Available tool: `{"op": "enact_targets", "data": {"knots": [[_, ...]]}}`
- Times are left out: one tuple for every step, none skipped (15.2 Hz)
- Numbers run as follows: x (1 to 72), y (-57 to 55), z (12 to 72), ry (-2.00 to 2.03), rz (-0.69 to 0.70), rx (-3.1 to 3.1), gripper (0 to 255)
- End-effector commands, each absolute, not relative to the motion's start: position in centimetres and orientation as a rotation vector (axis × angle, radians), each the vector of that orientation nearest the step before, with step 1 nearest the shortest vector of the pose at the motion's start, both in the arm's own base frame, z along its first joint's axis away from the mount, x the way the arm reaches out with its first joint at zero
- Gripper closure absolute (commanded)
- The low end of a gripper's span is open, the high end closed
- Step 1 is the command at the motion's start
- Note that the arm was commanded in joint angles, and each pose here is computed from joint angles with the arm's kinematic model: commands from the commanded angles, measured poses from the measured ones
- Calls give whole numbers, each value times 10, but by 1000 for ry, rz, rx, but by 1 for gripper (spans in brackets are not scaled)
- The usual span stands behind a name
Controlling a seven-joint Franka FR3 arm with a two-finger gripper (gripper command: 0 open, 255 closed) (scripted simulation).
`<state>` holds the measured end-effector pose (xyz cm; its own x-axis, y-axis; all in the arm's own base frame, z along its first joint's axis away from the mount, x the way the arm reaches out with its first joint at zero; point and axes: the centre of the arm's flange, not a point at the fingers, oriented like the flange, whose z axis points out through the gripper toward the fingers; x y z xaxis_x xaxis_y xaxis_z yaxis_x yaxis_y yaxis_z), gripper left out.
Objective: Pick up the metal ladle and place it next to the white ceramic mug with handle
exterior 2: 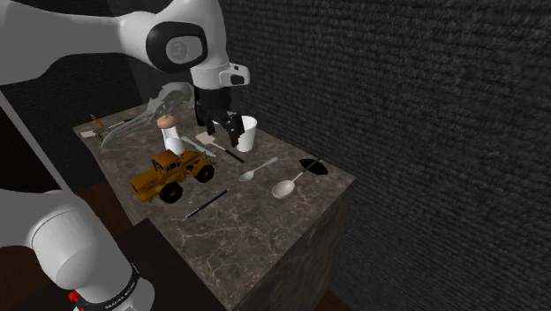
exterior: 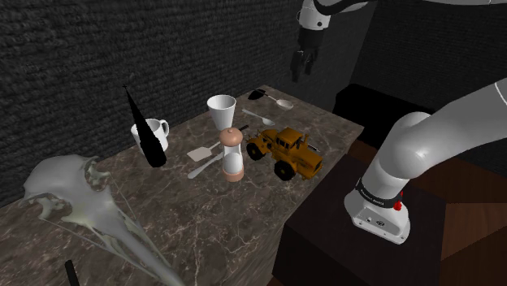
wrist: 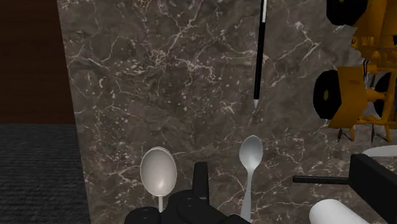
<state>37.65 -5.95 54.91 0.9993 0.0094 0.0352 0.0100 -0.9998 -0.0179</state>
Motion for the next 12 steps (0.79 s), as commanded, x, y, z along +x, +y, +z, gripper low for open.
{"op": "enact_targets", "data": {"knots": [[395,-73,535,-4,-64,-3116,0],[404,-79,527,1,-68,-3112,0],[412,-86,520,6,-71,-3108,0],[421,-92,512,11,-75,-3104,0],[430,-99,505,16,-78,-3100,0],[439,-105,497,21,-82,-3096,0],[447,-112,490,27,-85,-3092,0],[456,-118,482,32,-89,-3088,0],[465,-125,474,37,-92,-3084,0],[474,-131,467,42,-96,-3080,0],[482,-138,459,47,-99,-3076,0],[491,-144,452,52,-103,-3072,0]]}}
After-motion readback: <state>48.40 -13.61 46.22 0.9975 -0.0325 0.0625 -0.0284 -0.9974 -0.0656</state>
